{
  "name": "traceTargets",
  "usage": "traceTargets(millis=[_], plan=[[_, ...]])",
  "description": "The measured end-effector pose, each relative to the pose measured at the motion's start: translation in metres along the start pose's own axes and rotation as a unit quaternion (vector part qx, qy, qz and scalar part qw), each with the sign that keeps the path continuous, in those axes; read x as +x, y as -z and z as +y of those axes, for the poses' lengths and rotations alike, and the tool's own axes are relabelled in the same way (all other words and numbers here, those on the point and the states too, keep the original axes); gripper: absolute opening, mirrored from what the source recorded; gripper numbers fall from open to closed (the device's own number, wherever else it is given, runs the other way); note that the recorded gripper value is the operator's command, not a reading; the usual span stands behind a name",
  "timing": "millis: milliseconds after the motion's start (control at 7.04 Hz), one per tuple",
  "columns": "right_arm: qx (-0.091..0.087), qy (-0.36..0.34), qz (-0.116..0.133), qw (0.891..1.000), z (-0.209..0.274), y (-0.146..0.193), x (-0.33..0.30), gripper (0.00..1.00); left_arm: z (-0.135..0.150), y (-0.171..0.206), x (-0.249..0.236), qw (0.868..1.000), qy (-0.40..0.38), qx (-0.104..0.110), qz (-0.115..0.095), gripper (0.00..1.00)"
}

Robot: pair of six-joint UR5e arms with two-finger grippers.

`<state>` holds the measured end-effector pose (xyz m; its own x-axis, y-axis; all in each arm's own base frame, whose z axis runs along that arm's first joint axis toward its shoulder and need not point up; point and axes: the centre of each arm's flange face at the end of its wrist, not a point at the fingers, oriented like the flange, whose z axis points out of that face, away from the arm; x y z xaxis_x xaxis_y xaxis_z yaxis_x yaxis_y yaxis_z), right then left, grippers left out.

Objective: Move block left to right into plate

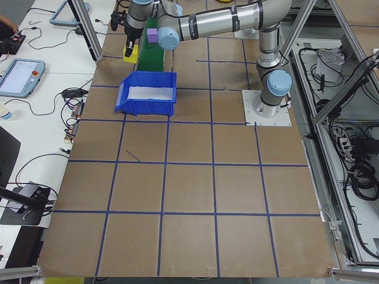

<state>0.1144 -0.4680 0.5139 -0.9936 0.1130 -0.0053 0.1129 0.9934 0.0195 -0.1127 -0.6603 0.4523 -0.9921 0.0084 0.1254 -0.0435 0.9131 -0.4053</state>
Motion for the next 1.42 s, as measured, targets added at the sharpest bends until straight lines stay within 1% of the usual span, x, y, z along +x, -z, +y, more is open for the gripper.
traceTargets(millis=[142, 284, 426, 568, 711, 853, 995, 1137, 1279, 1421], plan=[[0.000, -0.003, -0.007, 1.000, -0.005, -0.001, 0.003, 1.00, 0.014, -0.002, 0.042, 1.000, 0.002, -0.008, 0.004, 0.59], [-0.003, -0.001, -0.015, 1.000, -0.014, -0.006, 0.010, 1.00, 0.034, -0.020, 0.077, 1.000, 0.007, -0.028, 0.010, 0.59], [-0.013, 0.000, -0.021, 1.000, -0.031, -0.017, 0.030, 1.00, 0.053, -0.048, 0.097, 0.999, 0.009, -0.048, 0.013, 0.59], [-0.026, -0.014, -0.027, 0.999, -0.058, -0.037, 0.061, 1.00, 0.067, -0.075, 0.104, 0.998, 0.009, -0.063, 0.014, 0.59], [-0.032, -0.024, -0.038, 0.998, -0.086, -0.059, 0.094, 1.00, 0.074, -0.097, 0.105, 0.997, 0.010, -0.072, 0.014, 0.63], [-0.017, -0.014, -0.067, 0.998, -0.115, -0.081, 0.121, 1.00, 0.080, -0.116, 0.105, 0.997, 0.010, -0.078, 0.013, 0.83], [0.005, 0.001, -0.102, 0.995, -0.140, -0.100, 0.138, 1.00, 0.089, -0.131, 0.104, 0.996, 0.010, -0.088, 0.012, 0.96], [0.018, 0.011, -0.128, 0.992, -0.157, -0.118, 0.149, 1.00, 0.097, -0.140, 0.102, 0.995, 0.009, -0.095, 0.010, 1.00], [0.025, 0.024, -0.140, 0.989, -0.171, -0.133, 0.155, 1.00, 0.094, -0.136, 0.103, 0.996, 0.007, -0.085, 0.010, 1.00], [0.031, 0.037, -0.145, 0.988, -0.184, -0.147, 0.160, 1.00, 0.079, -0.117, 0.106, 0.998, -0.003, -0.057, 0.014, 1.00]])
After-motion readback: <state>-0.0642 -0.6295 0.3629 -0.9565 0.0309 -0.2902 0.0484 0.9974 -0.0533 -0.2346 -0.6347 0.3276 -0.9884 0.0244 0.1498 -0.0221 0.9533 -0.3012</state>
